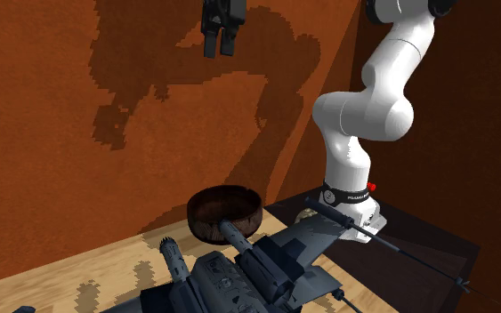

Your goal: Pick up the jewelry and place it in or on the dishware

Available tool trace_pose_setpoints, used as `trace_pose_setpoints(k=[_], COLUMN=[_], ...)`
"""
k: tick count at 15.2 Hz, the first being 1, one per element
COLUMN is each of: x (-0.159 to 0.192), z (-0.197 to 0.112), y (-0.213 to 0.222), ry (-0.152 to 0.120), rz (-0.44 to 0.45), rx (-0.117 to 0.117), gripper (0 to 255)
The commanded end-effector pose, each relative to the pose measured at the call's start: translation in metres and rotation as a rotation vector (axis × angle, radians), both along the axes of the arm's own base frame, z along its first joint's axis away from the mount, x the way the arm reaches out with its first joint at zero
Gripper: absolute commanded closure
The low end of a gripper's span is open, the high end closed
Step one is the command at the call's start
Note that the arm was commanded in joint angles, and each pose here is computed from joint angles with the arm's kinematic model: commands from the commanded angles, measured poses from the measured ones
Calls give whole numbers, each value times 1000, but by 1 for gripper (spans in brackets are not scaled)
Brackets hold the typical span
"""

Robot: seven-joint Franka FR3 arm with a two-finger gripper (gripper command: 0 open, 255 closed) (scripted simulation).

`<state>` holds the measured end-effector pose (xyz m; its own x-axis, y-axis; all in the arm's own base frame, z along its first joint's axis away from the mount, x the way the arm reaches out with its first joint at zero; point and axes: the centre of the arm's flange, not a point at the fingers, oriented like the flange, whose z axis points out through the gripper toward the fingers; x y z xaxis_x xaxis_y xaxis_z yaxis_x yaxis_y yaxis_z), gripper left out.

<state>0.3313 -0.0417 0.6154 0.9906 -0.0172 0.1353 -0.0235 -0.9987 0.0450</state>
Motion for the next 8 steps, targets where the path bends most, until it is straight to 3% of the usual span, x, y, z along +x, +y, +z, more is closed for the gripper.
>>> trace_pose_setpoints(k=[1, 8], x=[0, -27], z=[0, -76], y=[0, 46], ry=[0, 58], rz=[0, -187], rx=[0, -51], gripper=[0, 0])
